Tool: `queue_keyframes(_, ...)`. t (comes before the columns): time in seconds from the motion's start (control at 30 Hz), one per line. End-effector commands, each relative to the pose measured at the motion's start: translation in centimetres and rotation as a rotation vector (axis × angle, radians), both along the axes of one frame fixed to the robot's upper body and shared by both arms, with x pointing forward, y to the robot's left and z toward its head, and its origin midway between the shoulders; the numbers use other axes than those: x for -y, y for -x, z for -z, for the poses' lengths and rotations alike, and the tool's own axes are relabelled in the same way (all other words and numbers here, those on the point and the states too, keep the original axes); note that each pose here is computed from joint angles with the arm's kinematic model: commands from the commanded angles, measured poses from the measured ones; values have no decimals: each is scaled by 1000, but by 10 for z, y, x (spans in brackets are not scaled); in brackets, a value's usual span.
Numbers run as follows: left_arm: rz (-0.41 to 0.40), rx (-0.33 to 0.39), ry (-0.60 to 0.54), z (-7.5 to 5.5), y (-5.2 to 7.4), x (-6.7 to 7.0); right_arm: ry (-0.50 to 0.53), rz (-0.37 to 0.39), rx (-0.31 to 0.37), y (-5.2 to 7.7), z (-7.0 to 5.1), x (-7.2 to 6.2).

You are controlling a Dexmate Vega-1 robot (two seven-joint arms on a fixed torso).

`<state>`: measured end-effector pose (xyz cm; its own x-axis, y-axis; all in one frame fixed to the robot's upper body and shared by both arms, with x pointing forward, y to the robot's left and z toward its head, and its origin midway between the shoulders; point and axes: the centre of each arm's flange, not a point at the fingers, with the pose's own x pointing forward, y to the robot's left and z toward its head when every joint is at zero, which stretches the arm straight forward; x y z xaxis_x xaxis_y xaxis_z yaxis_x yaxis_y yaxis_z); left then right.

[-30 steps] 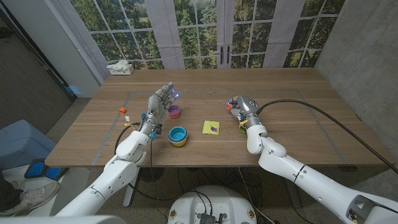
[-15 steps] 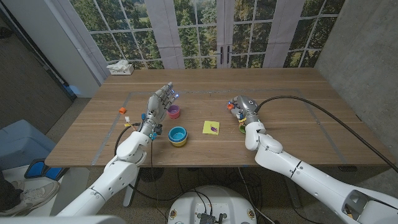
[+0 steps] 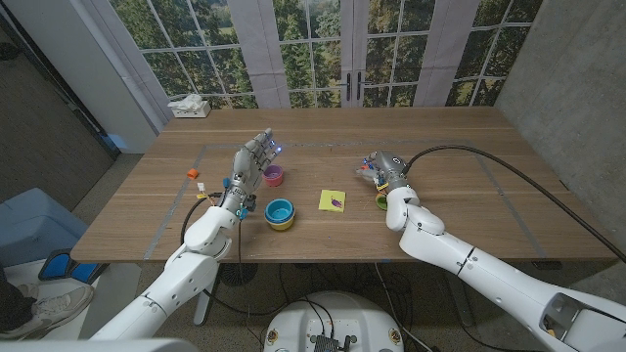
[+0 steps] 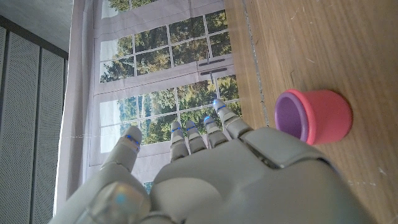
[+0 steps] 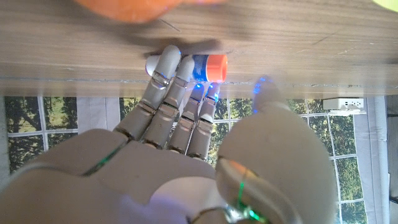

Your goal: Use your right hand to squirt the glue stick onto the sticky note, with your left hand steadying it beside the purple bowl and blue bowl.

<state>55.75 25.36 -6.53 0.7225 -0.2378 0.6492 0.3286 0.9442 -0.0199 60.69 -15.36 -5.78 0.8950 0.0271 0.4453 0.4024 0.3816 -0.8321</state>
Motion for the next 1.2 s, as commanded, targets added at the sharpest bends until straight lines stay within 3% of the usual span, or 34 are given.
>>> queue_keyframes(0.03, -2, -6, -11, -2, -1, 3, -60, -87, -25, -1, -3, 13)
queue_keyframes(0.07, -1, -6, -12, -3, -1, 3, -95, -133, -19, 0, -3, 17)
queue_keyframes(0.33, 0, -11, -8, -2, -1, 4, -234, -300, 197, 8, 8, 29)
queue_keyframes(0.43, 4, -13, -9, -2, -2, 5, -260, -353, 250, 10, 10, 32)
queue_keyframes(0.7, 2, -10, -7, -2, -3, 5, -301, -451, 239, 10, 10, 38)
queue_keyframes(1.0, 9, -11, -12, -3, -4, 6, -428, -570, 271, 9, 12, 46)
queue_keyframes(1.2, 16, -8, -14, -4, -5, 7, -498, -641, 249, 9, 13, 53)
